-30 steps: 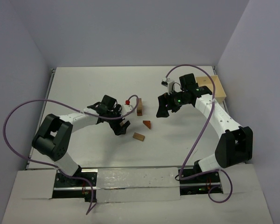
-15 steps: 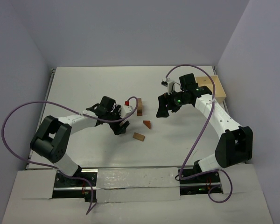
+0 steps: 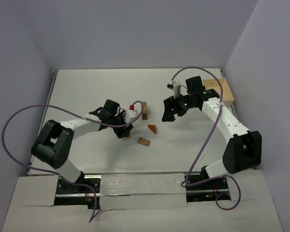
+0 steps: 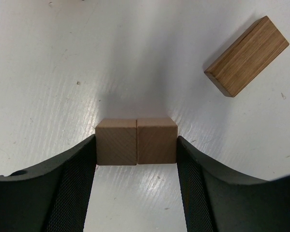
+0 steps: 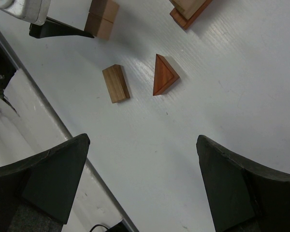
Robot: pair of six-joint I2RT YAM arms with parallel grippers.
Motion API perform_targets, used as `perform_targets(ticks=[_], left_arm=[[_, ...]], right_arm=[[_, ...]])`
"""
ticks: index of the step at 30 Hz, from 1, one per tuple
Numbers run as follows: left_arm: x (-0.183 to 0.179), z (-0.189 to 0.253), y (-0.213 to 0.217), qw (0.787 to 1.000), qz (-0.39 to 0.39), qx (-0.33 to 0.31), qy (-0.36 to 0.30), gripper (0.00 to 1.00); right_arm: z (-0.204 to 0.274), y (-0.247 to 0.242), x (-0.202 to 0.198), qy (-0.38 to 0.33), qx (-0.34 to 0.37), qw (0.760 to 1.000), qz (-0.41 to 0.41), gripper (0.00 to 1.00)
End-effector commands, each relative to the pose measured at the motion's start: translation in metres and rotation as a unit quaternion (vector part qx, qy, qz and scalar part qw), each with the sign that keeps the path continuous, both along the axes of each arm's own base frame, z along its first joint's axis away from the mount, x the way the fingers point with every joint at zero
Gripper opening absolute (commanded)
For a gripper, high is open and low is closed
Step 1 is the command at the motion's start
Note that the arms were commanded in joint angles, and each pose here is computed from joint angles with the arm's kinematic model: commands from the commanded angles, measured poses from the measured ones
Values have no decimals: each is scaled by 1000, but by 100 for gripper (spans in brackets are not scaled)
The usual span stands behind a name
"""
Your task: Build the wood block tower
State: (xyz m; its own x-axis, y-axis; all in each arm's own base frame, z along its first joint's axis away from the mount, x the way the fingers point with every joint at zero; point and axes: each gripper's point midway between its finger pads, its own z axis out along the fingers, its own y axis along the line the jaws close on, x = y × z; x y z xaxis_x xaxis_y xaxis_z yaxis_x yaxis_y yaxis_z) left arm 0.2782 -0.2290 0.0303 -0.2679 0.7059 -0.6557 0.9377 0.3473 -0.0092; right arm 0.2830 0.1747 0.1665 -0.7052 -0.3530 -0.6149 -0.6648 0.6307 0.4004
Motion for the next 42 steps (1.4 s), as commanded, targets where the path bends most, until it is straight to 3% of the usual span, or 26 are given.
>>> perform_targets(ticks=[1,8,20,27,30,42], left_arm=[[7,8,-5,1000,-22,-8,-19,61],[7,18,-7,999,-35,-11,-14,51],[11,45,-11,998,-50,-24,-38,44],[10,84,-14,983,-158,-37,-80,26],[12,96,-14,976,-194,-31,-91,23],[82,134,-40,965,-237,-25,-105,16]], right_arm=[[7,0,3,-4,6,1000,-1,100],[7,2,3,-2,9,1000,-1,100],[5,2,3,1,11,1000,-2,100],[7,3,5,8,24,1000,-7,100],[8,0,8,9,28,999,-13,100],[12,-10,16,12,44,998,-32,100]])
